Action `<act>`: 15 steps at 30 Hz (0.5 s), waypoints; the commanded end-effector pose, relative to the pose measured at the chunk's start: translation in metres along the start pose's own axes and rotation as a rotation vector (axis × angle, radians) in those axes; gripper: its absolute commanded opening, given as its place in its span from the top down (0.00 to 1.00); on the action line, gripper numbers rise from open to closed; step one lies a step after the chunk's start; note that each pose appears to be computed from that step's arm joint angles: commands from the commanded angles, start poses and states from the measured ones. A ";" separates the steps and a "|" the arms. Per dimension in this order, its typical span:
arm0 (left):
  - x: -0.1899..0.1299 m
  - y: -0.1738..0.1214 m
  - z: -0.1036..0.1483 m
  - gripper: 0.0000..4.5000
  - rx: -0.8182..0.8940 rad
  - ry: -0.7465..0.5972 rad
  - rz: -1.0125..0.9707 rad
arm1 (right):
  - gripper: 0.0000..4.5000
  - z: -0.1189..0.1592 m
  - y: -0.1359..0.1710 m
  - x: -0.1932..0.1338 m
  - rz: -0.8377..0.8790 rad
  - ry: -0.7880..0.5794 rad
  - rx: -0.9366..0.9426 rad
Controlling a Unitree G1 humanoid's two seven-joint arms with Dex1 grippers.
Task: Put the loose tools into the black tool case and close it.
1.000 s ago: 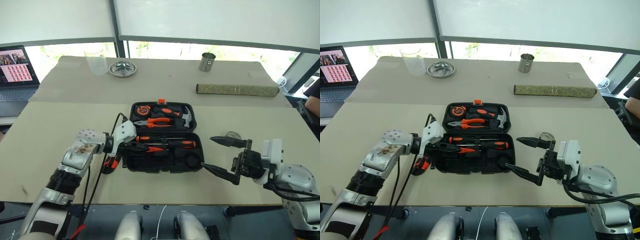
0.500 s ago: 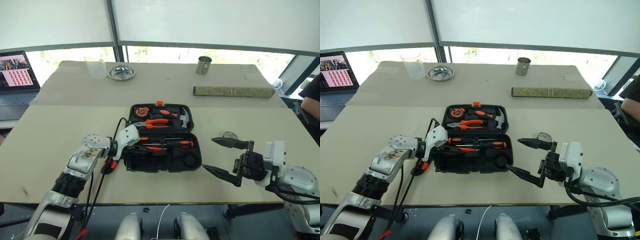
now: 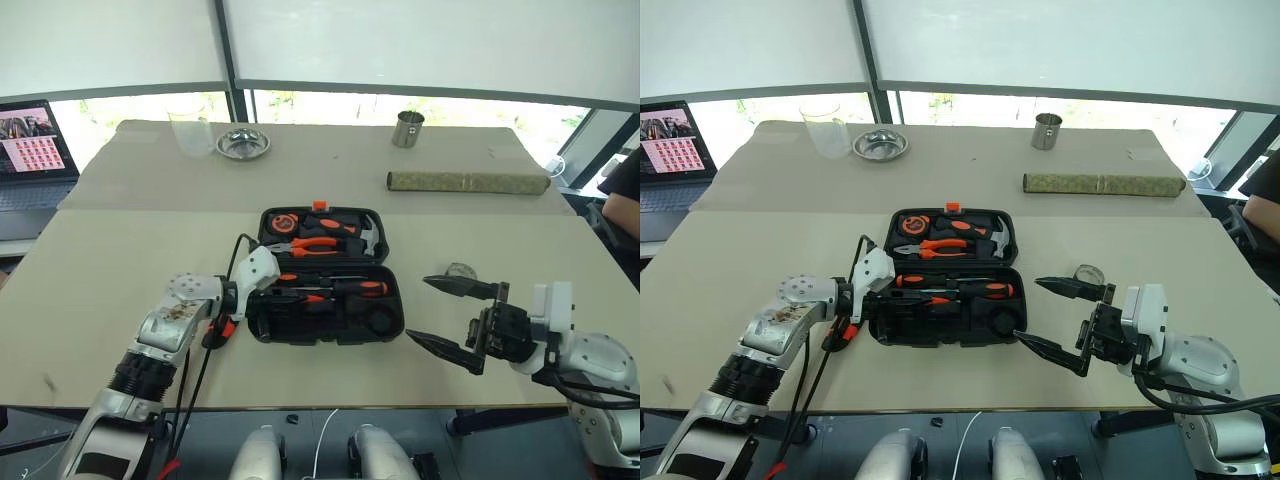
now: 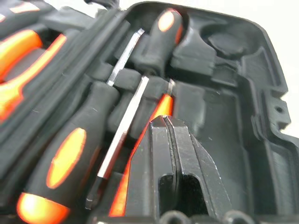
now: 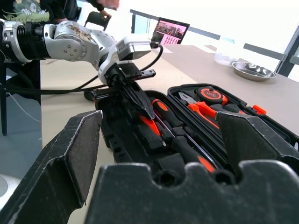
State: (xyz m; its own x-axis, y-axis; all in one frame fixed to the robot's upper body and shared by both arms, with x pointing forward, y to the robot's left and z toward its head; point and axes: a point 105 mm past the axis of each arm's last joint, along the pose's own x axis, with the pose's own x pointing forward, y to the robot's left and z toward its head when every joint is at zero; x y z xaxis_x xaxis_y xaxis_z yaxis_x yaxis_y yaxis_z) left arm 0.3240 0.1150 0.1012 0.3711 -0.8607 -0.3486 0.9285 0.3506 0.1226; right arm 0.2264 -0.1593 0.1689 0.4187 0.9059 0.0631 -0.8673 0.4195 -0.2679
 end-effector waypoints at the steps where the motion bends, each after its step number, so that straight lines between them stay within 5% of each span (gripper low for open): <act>1: -0.001 0.004 0.002 0.99 0.027 -0.006 0.022 | 0.00 0.008 0.003 0.001 0.014 -0.019 -0.017; 12: 0.000 -0.009 -0.030 0.99 0.017 0.136 -0.035 | 0.00 0.004 0.001 0.003 0.009 -0.013 -0.012; 15: -0.002 -0.006 -0.021 0.99 -0.005 0.051 0.003 | 0.00 0.003 -0.002 0.003 0.005 -0.014 -0.019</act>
State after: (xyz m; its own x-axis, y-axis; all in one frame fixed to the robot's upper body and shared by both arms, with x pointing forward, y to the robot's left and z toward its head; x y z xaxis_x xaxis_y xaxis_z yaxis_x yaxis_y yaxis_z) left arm 0.3221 0.1187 0.0959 0.3707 -0.8464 -0.3824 0.9286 0.3303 0.1693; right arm 0.2274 -0.1575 0.1670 0.4141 0.9082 0.0608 -0.8720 0.4150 -0.2596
